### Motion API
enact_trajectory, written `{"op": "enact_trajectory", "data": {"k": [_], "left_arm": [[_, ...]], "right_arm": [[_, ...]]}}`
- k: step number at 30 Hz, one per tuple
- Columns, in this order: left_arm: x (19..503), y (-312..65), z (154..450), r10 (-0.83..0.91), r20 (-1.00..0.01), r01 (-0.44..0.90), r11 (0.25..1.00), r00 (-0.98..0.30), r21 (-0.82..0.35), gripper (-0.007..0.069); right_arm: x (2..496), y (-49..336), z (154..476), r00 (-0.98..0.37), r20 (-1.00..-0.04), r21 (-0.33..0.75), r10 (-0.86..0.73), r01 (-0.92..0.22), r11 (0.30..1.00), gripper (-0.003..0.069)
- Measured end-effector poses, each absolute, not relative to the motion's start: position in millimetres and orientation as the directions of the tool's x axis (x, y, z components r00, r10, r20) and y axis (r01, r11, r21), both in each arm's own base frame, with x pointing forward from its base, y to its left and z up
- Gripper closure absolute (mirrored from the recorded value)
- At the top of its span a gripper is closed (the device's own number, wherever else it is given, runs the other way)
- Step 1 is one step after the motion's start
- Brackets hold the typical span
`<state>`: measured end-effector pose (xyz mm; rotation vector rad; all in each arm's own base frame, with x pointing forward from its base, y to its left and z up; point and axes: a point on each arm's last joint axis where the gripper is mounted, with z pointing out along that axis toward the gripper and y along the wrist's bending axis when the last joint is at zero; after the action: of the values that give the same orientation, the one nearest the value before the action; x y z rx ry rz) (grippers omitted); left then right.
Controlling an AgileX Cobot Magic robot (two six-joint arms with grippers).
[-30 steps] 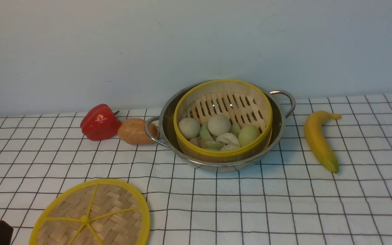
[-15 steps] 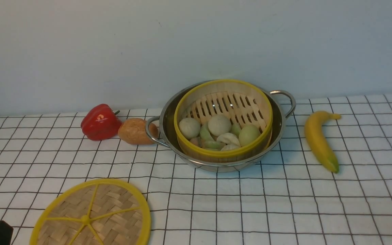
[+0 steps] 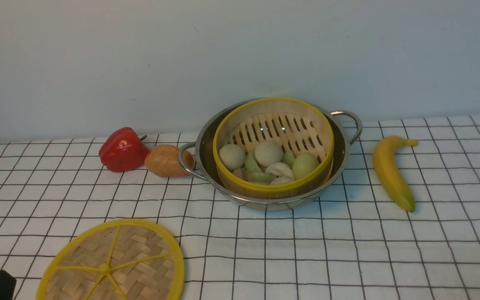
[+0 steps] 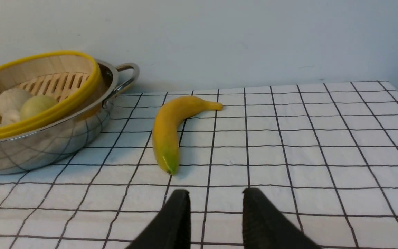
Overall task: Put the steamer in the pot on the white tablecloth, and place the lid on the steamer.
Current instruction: 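Grasp the bamboo steamer lid lying on the table by its centre knob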
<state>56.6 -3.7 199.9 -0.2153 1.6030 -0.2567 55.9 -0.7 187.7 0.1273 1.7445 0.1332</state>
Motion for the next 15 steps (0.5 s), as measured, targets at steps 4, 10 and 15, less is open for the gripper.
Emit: {"op": "enact_trajectory", "data": {"k": [4,10,15], "left_arm": [[56.6,-3.7,199.9,-0.294,-0.955,0.019,0.955,-0.048,-0.295,0.0382],[56.6,-3.7,199.9,-0.294,-0.955,0.019,0.955,-0.048,-0.295,0.0382],[56.6,-3.7,199.9,-0.294,-0.955,0.019,0.955,-0.048,-0.295,0.0382]], "right_arm": [[55.9,-0.4,187.7,-0.176,-0.970,0.171,0.170,0.010,0.985,0.0419],[55.9,-0.3,187.7,-0.176,-0.969,0.174,0.173,0.009,0.985,0.0419],[55.9,-0.3,187.7,-0.177,-0.969,0.175,0.174,0.009,0.985,0.0419]]}}
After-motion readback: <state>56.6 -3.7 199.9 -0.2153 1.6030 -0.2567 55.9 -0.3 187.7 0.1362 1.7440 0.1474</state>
